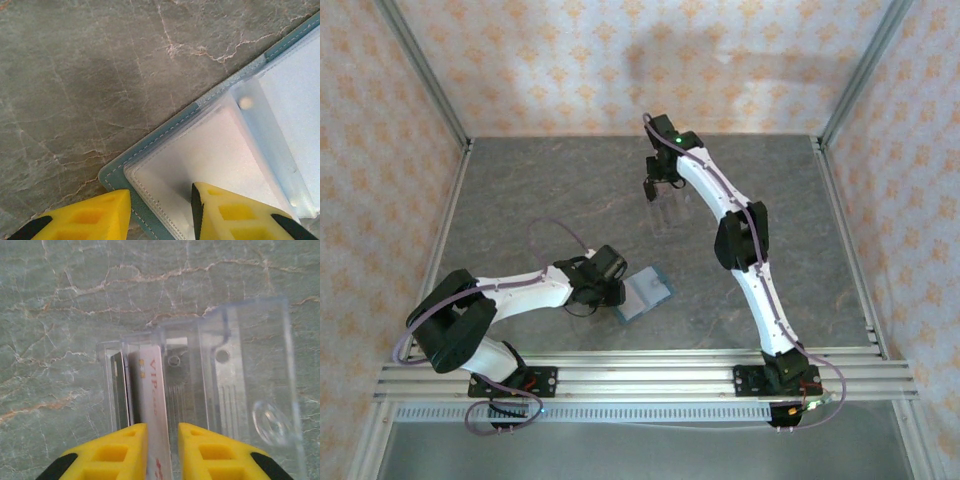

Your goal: Put the credit cards into the card holder

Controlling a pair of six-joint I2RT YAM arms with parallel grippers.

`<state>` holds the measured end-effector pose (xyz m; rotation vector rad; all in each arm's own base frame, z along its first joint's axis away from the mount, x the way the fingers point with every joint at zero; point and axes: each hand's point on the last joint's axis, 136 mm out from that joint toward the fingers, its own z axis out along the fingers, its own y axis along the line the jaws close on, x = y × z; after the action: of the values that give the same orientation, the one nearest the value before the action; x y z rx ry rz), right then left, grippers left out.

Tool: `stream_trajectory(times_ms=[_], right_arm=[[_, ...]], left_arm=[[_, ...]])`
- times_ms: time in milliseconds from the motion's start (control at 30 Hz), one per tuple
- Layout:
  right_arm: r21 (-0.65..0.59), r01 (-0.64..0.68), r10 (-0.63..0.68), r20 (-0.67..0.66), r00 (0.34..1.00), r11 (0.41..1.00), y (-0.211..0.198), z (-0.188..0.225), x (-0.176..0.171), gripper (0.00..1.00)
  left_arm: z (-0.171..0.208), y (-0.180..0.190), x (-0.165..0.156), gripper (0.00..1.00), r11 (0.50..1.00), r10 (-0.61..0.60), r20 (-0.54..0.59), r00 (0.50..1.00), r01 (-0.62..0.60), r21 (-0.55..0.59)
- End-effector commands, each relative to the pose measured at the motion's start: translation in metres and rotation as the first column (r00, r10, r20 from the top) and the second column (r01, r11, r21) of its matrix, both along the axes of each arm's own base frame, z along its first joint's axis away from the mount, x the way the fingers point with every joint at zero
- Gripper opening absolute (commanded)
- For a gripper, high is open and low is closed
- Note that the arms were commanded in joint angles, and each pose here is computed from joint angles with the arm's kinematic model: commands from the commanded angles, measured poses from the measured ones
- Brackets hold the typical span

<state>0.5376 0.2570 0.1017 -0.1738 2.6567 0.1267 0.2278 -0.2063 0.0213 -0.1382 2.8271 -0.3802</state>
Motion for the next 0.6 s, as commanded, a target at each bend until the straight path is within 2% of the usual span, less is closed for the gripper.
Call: stream_trajectory(times_ms=[0,367,567], right_arm=[[-0.006,-0.011,0.011,-0.011,1.000,1.000,0.002,-0.006,0.000,0.23],[0.003,-0.048,0.048,-0.035,0.998,0.999,0.010,-0.019,-0.004,0.20],[-0.038,-0.079,0.078,-0.034,0.996,0.996,0.012,-0.025,-0.006,0.18]], left_arm=[[-0.013,0.013,-0.013,0.37,0.999,0.011,-0.041,0.999,-0.008,0.051],[-0.014,0.016,-0.014,0.37,0.998,0.017,-0.041,0.999,-0.014,0.057],[-0.016,0.017,-0.015,0.37,0.998,0.020,-0.042,0.999,-0.017,0.060]])
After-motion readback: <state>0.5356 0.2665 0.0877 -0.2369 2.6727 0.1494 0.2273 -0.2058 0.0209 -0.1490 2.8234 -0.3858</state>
